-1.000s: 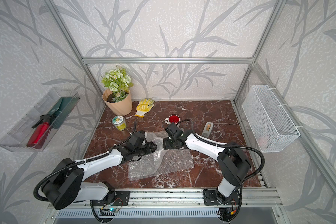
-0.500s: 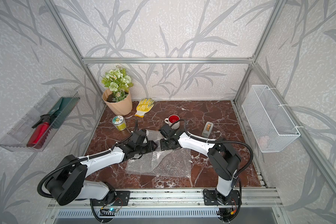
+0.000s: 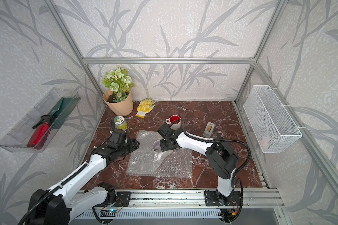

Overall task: Wrap mugs in bubble wrap
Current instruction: Wrap the mug in bubble wrap.

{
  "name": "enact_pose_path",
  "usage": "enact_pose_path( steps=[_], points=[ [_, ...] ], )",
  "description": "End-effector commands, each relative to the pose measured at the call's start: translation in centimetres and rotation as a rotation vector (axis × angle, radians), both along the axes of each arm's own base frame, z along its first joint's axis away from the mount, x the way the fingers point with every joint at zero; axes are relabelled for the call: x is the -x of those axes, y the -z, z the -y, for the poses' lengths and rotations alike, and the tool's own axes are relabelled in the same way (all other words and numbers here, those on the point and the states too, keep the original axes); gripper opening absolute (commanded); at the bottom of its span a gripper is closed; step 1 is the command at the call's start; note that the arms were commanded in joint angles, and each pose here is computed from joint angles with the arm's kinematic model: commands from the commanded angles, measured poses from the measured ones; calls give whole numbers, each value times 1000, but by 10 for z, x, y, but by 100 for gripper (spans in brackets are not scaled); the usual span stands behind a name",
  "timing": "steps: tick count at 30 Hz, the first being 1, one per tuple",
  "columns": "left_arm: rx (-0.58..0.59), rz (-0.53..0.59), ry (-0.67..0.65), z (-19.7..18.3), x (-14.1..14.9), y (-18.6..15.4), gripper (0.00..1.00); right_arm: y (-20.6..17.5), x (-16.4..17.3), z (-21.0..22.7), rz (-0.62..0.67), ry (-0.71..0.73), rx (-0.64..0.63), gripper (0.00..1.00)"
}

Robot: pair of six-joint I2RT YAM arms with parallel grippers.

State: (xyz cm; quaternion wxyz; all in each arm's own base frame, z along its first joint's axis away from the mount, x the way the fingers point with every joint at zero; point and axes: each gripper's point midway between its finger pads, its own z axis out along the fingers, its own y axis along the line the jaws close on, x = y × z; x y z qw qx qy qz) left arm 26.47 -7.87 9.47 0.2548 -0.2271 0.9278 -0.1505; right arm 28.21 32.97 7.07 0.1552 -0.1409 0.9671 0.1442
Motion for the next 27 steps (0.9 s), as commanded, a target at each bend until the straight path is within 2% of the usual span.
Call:
enact_pose_path(
  steps=[1, 5, 8, 13, 17, 22, 27],
  points=[
    [-71, -201, -23, -19, 45, 25, 73, 18, 14, 12, -52, -42, 99, 47],
    [-75, -242, -32, -24, 60, 44, 74, 21, 15, 11, -62, -41, 95, 46],
    [-15, -250, -2, -14, 60, 56, 74, 21, 15, 9, -63, -41, 85, 46],
    [-16, -303, 2, -12, 60, 69, 77, 18, 14, 8, -60, -46, 83, 46],
    [18, -331, 47, -3, 60, 63, 73, 18, 14, 9, -60, -45, 88, 46],
    [69, -281, 84, 7, 58, 48, 65, 20, 15, 10, -64, -42, 88, 45],
    [96, -234, 86, 9, 58, 32, 63, 21, 15, 10, -64, -43, 90, 46]
  ],
)
